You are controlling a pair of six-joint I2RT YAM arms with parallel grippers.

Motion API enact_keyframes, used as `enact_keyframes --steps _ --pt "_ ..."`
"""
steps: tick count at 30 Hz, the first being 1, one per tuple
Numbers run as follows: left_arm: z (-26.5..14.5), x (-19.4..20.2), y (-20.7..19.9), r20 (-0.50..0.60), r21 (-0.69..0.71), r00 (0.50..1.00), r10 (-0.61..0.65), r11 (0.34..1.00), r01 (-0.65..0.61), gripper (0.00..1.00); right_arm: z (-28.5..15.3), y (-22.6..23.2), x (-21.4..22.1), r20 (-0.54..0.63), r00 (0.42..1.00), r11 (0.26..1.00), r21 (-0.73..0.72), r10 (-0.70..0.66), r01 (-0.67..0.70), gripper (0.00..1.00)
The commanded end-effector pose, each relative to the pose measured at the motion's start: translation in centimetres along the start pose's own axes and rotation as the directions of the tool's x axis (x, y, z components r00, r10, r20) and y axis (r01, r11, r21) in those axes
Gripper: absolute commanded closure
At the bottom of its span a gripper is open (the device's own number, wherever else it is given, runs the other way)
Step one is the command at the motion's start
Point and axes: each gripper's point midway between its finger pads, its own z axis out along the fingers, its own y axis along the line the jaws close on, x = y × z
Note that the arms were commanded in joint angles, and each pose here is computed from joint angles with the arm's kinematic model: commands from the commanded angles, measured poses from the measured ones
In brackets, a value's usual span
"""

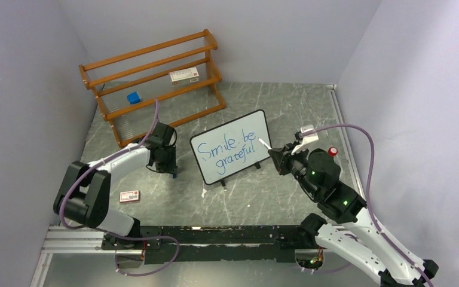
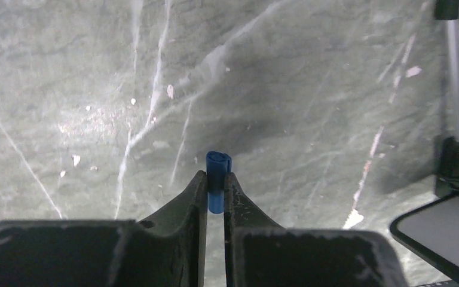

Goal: Write a sentence on the whiteboard
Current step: Close the whiteboard marker at the center of the board.

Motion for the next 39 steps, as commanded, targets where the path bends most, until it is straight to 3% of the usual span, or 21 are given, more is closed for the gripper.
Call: enact_keyframes --steps 1,5,14,23,29,39 --pt "-2.5 -2.0 -1.7 0.132 0.087 0.987 -0.096 0.993 0.085 0.95 0.8 3.1 -0.6 0.028 1.000 0.987 -0.163 -0.004 0.008 1.00" --pt "-5.1 -3.3 -2.1 0.241 0.141 0.954 -0.179 0.979 0.148 0.95 1.4 5.1 -0.5 0.025 1.000 0.966 -0.257 -0.015 0.021 1.00" --pt "-12.7 -6.2 -2.6 0.441 0.330 0.802 -0.403 0.904 0.272 0.95 1.5 7.9 -1.9 0.094 0.995 0.917 -0.397 0.013 0.025 1.00" --pt "-20.2 -7.8 -5.3 0.435 0.629 0.651 -0.622 0.727 0.274 0.95 1.5 11.0 -3.4 0.188 0.978 0.847 -0.531 0.094 0.020 1.00" --pt "-24.5 -8.6 -8.1 0.367 0.799 0.629 -0.686 0.579 0.164 0.95 1.9 13.8 -3.4 0.241 0.965 0.826 -0.561 0.101 0.053 1.00" --pt "-28.7 -8.5 -11.0 0.236 0.927 0.659 -0.714 0.369 0.067 0.95 2.0 17.9 -3.3 0.382 0.917 0.853 -0.511 0.112 0.109 1.00"
